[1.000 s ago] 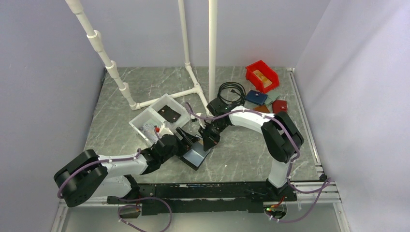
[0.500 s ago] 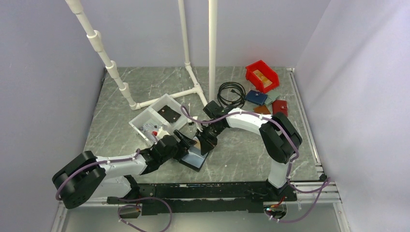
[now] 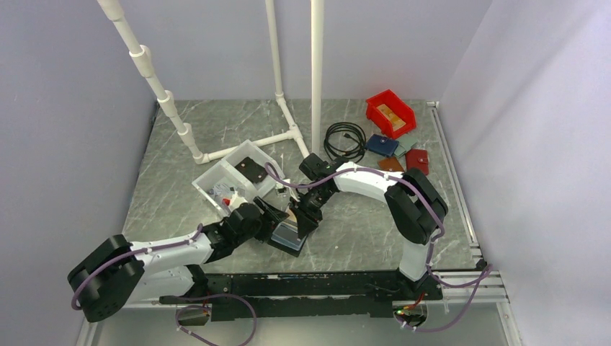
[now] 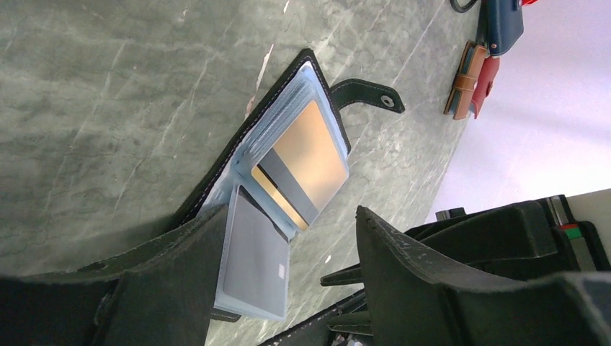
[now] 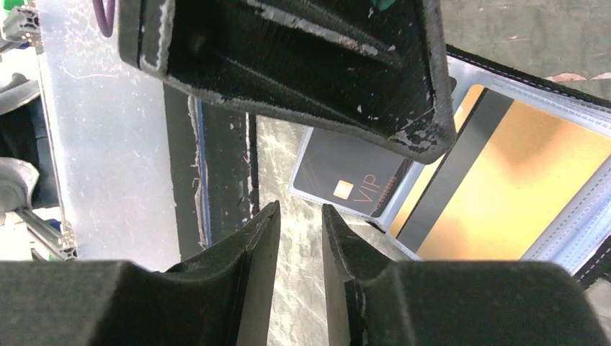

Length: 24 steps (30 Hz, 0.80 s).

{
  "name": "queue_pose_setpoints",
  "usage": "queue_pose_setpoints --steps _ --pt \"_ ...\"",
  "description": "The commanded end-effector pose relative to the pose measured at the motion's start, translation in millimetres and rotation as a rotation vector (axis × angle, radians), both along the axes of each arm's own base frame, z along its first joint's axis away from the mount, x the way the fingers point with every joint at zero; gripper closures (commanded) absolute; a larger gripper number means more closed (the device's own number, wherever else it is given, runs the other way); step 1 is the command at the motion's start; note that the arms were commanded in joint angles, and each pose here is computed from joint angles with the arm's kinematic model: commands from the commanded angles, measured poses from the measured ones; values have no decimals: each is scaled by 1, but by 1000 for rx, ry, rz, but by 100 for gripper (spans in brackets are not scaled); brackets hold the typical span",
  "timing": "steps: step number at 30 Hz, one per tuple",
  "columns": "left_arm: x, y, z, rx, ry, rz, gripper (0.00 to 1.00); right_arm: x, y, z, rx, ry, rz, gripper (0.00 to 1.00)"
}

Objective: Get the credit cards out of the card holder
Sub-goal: Remove the credit card from the card holder.

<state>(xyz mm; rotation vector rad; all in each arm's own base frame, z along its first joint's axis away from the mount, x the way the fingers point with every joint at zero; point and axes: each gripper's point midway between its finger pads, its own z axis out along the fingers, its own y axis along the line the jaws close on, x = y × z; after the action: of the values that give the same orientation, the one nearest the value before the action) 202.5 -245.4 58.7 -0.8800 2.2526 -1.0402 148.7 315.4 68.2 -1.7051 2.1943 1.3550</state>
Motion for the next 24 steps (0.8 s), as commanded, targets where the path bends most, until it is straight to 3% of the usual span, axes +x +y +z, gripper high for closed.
queue_pose_setpoints --steps 1,24 --pt "-2 6 -1 -5 10 20 32 -1 8 14 66 5 45 69" --pt "-18 -3 -8 -62 67 -45 55 6 5 13 55 -9 28 69"
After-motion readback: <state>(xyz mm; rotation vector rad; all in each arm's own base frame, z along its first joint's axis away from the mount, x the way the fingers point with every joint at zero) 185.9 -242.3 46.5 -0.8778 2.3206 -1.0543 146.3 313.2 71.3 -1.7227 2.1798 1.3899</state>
